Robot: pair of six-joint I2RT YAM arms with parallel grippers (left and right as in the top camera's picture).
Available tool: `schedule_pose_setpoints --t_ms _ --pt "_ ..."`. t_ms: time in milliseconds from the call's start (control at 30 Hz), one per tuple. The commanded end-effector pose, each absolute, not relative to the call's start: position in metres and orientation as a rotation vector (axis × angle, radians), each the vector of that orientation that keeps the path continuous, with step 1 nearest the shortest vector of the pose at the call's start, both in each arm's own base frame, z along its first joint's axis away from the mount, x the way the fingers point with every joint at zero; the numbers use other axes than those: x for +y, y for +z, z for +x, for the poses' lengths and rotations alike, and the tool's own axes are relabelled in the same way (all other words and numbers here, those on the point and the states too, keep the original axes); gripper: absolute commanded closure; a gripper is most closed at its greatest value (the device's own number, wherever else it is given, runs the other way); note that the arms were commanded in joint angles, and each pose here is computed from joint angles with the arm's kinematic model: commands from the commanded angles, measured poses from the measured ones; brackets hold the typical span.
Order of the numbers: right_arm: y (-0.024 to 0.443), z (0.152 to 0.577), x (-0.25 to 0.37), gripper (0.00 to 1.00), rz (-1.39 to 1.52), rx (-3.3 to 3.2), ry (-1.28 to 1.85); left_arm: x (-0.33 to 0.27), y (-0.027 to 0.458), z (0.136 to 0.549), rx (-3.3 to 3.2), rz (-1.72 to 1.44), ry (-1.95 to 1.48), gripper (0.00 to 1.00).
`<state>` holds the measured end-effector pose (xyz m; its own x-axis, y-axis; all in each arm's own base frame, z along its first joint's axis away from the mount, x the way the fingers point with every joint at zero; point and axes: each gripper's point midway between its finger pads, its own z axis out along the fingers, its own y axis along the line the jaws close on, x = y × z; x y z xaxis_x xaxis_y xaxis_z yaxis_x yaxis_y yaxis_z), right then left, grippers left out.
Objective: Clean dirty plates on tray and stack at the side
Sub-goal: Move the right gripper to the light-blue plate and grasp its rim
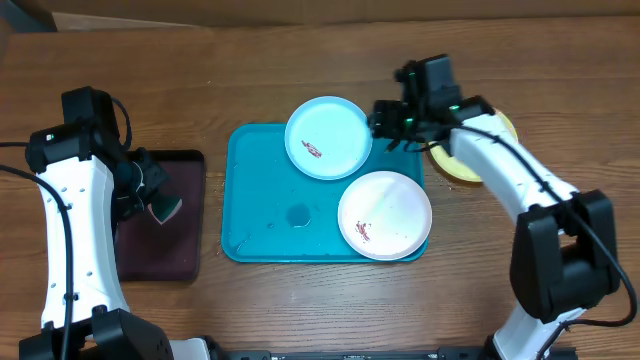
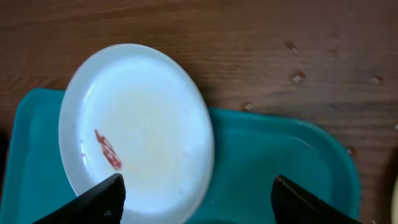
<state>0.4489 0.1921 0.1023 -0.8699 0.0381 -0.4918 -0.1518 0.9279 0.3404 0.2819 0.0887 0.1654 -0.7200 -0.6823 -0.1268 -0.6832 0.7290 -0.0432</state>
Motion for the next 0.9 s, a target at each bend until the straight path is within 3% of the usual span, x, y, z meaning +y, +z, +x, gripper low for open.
schedule_pose_setpoints --t_ms 0,367,500,600,800,867 --pt "0.095 0.458 0.193 0.23 -0.082 2.548 0.399 0.087 0.165 0.282 2.810 -1.083 -0.003 0.96" --pt "0.037 0.462 0.207 0.32 -0.041 2.623 0.432 0.087 0.165 0.281 2.812 -1.085 -0.004 0.96" --pt "0.028 0.461 0.208 0.43 -0.012 2.644 0.442 0.087 0.165 0.281 2.812 -1.085 -0.005 0.95" --pt "0.027 0.458 0.210 0.60 -0.010 2.655 0.464 0.085 0.165 0.282 2.813 -1.085 -0.017 0.96" --pt "0.025 0.442 0.228 0.77 -0.019 2.703 0.541 0.086 0.165 0.282 2.810 -1.083 -0.016 0.96" --pt "0.023 0.433 0.236 0.78 -0.048 2.725 0.551 0.086 0.165 0.282 2.809 -1.083 -0.016 0.96"
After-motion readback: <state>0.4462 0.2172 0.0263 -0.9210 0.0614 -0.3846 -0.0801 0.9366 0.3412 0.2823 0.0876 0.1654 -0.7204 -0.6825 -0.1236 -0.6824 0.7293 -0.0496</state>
